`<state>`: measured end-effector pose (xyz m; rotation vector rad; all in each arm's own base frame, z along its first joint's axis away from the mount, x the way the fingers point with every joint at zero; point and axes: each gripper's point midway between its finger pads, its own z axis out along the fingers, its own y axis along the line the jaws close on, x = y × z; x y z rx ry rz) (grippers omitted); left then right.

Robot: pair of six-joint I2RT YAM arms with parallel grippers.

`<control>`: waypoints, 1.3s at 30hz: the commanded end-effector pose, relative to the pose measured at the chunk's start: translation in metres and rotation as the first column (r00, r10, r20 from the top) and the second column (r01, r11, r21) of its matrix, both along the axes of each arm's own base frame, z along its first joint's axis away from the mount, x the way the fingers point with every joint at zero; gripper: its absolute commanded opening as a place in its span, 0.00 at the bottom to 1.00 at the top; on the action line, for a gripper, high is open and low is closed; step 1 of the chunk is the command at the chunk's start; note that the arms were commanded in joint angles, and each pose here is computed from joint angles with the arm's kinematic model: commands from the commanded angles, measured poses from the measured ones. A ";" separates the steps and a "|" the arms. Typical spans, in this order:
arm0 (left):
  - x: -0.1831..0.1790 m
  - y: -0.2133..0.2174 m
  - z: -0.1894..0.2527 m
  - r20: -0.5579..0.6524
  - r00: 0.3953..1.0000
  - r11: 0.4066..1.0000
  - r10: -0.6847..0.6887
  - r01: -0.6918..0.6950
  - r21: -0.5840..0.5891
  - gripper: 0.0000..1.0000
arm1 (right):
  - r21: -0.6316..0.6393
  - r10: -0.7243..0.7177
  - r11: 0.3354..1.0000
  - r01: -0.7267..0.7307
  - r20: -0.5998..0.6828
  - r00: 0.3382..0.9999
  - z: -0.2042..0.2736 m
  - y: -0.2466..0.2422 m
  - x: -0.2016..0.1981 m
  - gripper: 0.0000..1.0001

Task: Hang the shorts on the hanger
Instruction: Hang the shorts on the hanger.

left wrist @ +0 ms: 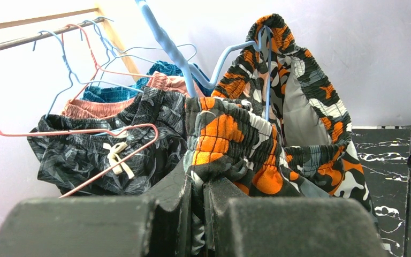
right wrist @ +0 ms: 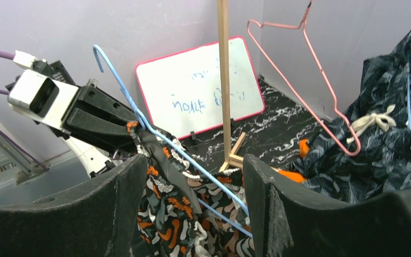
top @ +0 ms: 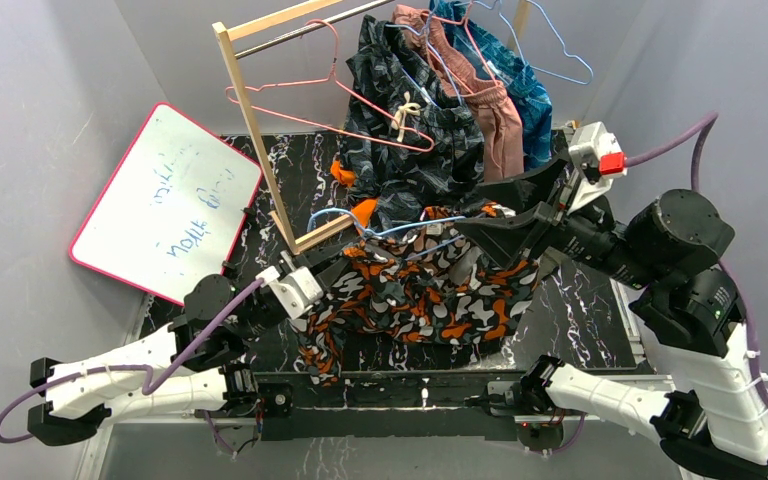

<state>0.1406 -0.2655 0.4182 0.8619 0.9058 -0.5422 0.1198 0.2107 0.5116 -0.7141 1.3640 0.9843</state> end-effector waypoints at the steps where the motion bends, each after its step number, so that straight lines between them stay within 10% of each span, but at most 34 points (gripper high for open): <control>1: -0.009 0.015 0.035 0.037 0.999 0.994 -0.021 0.025 -0.110 0.00 | 0.046 0.029 0.998 -0.035 0.114 0.993 0.035 -0.001 -0.007 0.73; 15: -0.006 0.023 0.030 0.030 0.999 0.996 0.012 -0.009 -0.089 0.00 | -0.093 -0.322 0.942 0.321 0.002 0.947 -0.017 -0.032 0.050 0.70; 30: -0.003 0.025 0.024 0.031 0.999 0.996 0.032 -0.029 -0.079 0.00 | -0.256 -0.362 0.905 0.339 -0.045 0.931 -0.056 -0.043 0.050 0.67; 39: -0.004 0.025 0.025 0.029 0.999 0.997 0.029 -0.026 -0.077 0.00 | -0.229 -0.342 0.917 0.325 -0.034 0.939 -0.052 -0.035 0.053 0.29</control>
